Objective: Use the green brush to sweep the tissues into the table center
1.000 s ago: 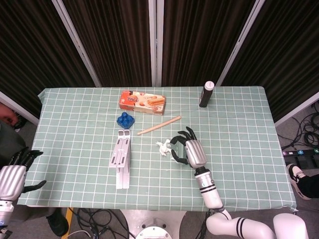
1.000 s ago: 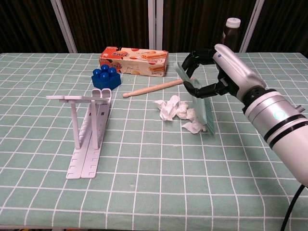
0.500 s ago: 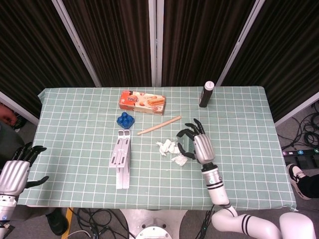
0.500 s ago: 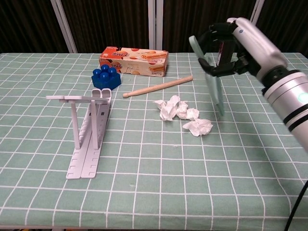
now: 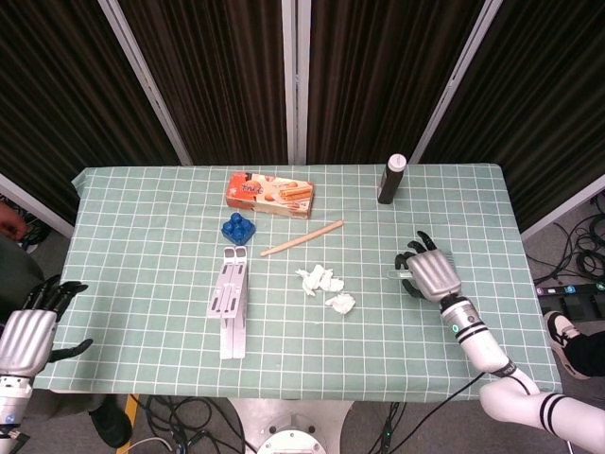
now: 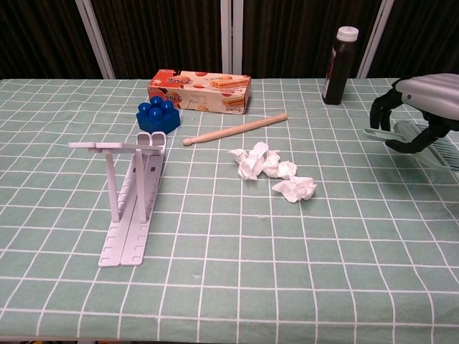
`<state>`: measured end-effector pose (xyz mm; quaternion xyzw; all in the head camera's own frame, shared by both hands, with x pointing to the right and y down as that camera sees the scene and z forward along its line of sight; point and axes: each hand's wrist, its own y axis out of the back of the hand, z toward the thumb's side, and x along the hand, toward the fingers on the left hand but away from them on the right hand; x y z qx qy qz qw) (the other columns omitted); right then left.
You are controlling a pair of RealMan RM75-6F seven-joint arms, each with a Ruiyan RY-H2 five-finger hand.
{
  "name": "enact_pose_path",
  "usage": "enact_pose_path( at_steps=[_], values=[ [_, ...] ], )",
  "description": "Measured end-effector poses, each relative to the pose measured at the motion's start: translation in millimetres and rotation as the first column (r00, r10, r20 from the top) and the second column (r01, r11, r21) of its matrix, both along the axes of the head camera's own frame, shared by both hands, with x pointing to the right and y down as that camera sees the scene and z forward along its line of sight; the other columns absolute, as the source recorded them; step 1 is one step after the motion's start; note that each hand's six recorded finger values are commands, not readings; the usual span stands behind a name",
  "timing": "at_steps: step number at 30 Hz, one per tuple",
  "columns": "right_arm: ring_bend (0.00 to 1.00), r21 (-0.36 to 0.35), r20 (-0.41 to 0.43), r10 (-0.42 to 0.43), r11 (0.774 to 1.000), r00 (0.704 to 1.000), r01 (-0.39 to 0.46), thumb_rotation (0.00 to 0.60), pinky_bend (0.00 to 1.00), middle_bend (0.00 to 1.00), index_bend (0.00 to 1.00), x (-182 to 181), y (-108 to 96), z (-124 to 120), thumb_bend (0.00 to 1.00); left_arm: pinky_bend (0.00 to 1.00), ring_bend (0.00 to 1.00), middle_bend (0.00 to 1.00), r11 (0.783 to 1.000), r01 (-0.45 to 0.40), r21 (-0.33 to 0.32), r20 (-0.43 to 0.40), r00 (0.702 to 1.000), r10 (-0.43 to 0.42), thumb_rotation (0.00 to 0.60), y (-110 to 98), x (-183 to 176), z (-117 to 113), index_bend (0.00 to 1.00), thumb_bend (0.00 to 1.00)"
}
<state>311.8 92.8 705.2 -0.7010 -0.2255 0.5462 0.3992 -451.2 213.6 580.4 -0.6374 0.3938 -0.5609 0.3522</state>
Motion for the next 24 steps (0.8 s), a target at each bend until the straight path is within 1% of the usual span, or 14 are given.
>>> enact_pose_path(
  at_steps=[1, 2, 3, 6, 8, 11, 15, 18, 20, 22, 24],
  values=[
    [0.15, -0.002, -0.016, -0.001, 1.000, 1.000, 0.001, 0.600, 0.03, 0.47, 0.60, 4.3, -0.7, 3.4, 0.42, 0.14, 0.06, 0.17, 1.000, 0.001, 0.000, 0.002, 1.000, -0.001, 0.600, -0.2, 0.1, -0.2, 0.20, 0.09],
    [0.13, -0.004, -0.029, -0.004, 1.000, 1.000, 0.004, 0.600, 0.02, 0.45, 0.55, 7.2, -1.0, 6.1, 0.41, 0.14, 0.06, 0.17, 1.000, 0.001, 0.001, 0.003, 1.000, -0.001, 0.600, -0.5, 0.4, -0.5, 0.20, 0.09],
    [0.11, -0.005, -0.041, -0.008, 1.000, 0.999, 0.008, 0.600, 0.01, 0.43, 0.49, 9.7, -0.9, 8.9, 0.38, 0.14, 0.06, 0.17, 1.000, 0.001, 0.001, 0.004, 1.000, -0.001, 0.600, -0.7, 0.8, -0.8, 0.20, 0.09],
    [0.02, -0.016, -0.083, -0.036, 0.999, 0.996, 0.034, 0.600, 0.00, 0.29, 0.27, 14.7, 2.7, 17.0, 0.34, 0.14, 0.06, 0.17, 1.000, 0.000, 0.000, 0.005, 1.000, 0.000, 0.600, -0.9, 2.0, -1.4, 0.20, 0.09],
    [0.00, -0.021, -0.106, -0.055, 0.998, 0.993, 0.053, 0.600, 0.00, 0.24, 0.21, 15.3, 5.1, 18.7, 0.33, 0.14, 0.06, 0.17, 1.000, 0.003, -0.003, 0.007, 1.000, -0.003, 0.600, -0.8, 2.0, -1.0, 0.20, 0.09],
    [0.00, -0.016, -0.122, -0.065, 0.998, 0.990, 0.063, 0.600, 0.00, 0.20, 0.18, 16.2, 8.6, 16.5, 0.33, 0.14, 0.06, 0.17, 1.000, 0.007, -0.006, 0.007, 1.000, -0.007, 0.600, -0.4, 2.3, -0.3, 0.20, 0.09],
    [0.00, 0.015, -0.089, -0.026, 1.000, 0.996, 0.027, 0.600, 0.00, 0.19, 0.17, 21.8, 11.2, 2.4, 0.33, 0.14, 0.06, 0.17, 1.000, 0.009, 0.000, 0.016, 1.000, -0.009, 0.600, -0.6, 0.7, -0.4, 0.20, 0.09],
    [0.00, 0.063, -0.049, 0.025, 0.998, 0.999, -0.022, 0.600, 0.00, 0.19, 0.16, 33.0, 12.8, -17.8, 0.33, 0.14, 0.06, 0.17, 1.000, 0.012, 0.010, 0.036, 0.999, -0.013, 0.600, -1.1, -2.2, 0.6, 0.20, 0.09],
    [0.00, 0.100, -0.016, 0.070, 0.993, 0.997, -0.068, 0.600, 0.00, 0.19, 0.14, 45.2, 16.1, -36.2, 0.33, 0.14, 0.06, 0.17, 1.000, 0.018, 0.015, 0.053, 0.998, -0.019, 0.600, -1.3, -4.1, 2.1, 0.20, 0.09],
    [0.00, 0.130, 0.023, 0.119, 0.984, 0.993, -0.121, 0.600, 0.00, 0.19, 0.14, 59.6, 22.8, -57.4, 0.33, 0.14, 0.06, 0.17, 1.000, 0.019, 0.019, 0.067, 0.998, -0.020, 0.600, -1.5, -4.9, 3.4, 0.20, 0.09],
    [0.00, 0.145, 0.061, 0.159, 0.975, 0.985, -0.166, 0.600, 0.00, 0.19, 0.13, 72.3, 30.8, -76.5, 0.33, 0.14, 0.06, 0.17, 1.000, 0.016, 0.026, 0.084, 0.996, -0.019, 0.600, -1.9, -5.3, 4.7, 0.20, 0.09]
  ],
)
